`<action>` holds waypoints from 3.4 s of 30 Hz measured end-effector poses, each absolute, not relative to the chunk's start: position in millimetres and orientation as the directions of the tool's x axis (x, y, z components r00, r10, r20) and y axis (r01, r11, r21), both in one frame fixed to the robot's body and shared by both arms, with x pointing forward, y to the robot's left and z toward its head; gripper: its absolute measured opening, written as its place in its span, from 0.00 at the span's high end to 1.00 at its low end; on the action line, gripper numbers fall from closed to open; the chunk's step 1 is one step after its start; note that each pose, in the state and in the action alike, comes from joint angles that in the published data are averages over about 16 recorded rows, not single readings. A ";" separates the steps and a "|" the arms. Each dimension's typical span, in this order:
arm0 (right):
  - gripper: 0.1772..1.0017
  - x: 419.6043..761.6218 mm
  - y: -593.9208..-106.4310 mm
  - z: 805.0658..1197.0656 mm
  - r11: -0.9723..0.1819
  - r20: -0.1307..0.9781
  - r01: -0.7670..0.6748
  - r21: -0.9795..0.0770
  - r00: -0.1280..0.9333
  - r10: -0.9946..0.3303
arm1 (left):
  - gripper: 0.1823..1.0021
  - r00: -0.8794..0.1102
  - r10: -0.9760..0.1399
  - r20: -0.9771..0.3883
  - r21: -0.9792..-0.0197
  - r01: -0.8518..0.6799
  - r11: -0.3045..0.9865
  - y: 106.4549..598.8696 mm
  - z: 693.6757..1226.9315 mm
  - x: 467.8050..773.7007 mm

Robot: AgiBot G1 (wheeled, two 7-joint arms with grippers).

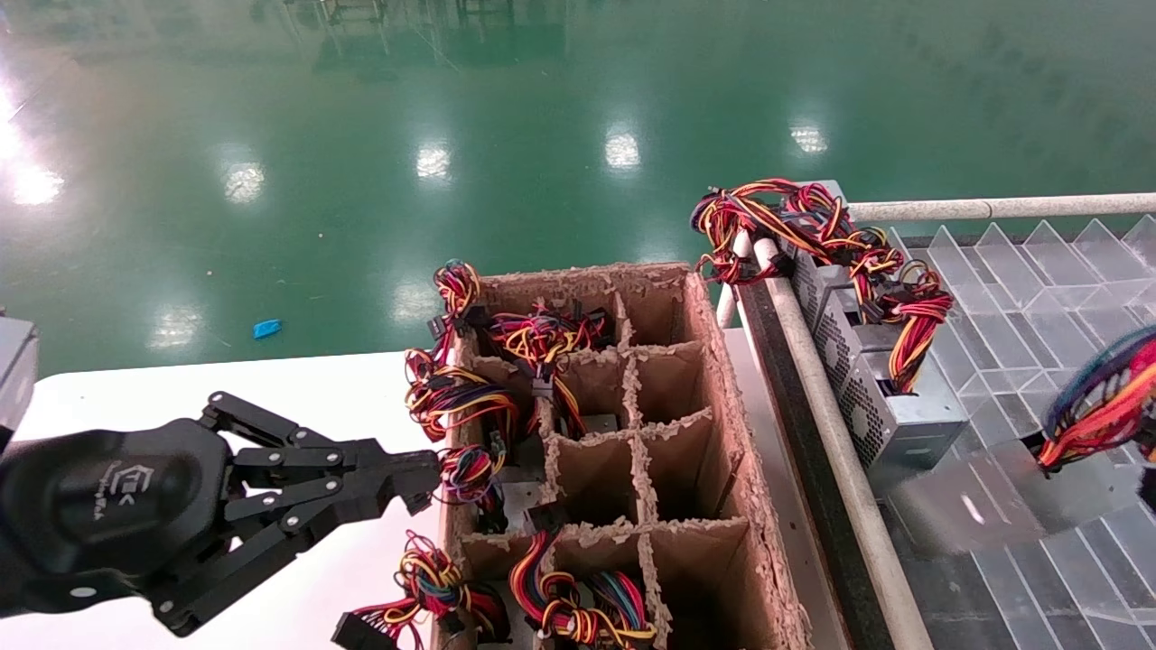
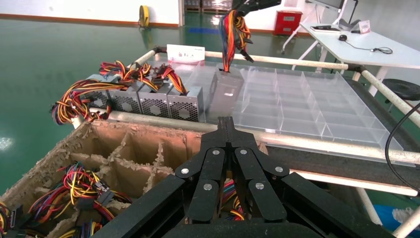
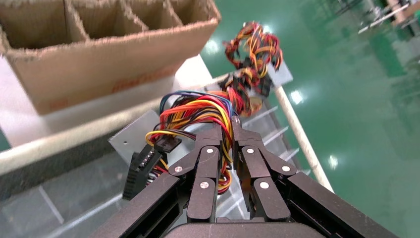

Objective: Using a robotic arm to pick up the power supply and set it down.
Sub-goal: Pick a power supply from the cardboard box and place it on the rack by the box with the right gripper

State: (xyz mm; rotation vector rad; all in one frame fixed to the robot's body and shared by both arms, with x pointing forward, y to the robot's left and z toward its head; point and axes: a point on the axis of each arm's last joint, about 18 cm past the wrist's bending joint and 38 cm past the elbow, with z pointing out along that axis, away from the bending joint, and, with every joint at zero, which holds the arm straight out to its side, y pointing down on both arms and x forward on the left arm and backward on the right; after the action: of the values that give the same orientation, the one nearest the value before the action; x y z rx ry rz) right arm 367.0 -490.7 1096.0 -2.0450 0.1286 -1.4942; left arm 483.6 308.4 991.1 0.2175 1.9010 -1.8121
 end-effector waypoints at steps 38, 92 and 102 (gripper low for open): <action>0.96 476.5 -477.8 1046.7 -0.764 0.843 0.355 -0.538 0.225 -0.489 | 0.99 -0.862 -0.222 -0.456 -0.890 0.445 0.101 308.4 991.1 483.6; 0.24 458.5 -484.7 1036.5 -0.770 0.803 0.264 -0.581 0.337 -0.491 | 0.99 -0.862 -0.222 -0.456 -0.890 0.445 0.101 308.4 991.1 483.6; 0.07 440.7 -492.2 1037.3 -0.795 0.793 0.202 -0.571 0.384 -0.472 | 0.99 -0.862 -0.222 -0.456 -0.890 0.445 0.101 308.4 991.1 483.6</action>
State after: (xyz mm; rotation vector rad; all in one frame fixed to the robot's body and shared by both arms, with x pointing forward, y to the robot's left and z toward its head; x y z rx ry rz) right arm 440.7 -492.2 1037.3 -2.0440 0.2306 -1.4487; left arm 483.6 308.4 991.1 0.2175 1.9010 -1.8121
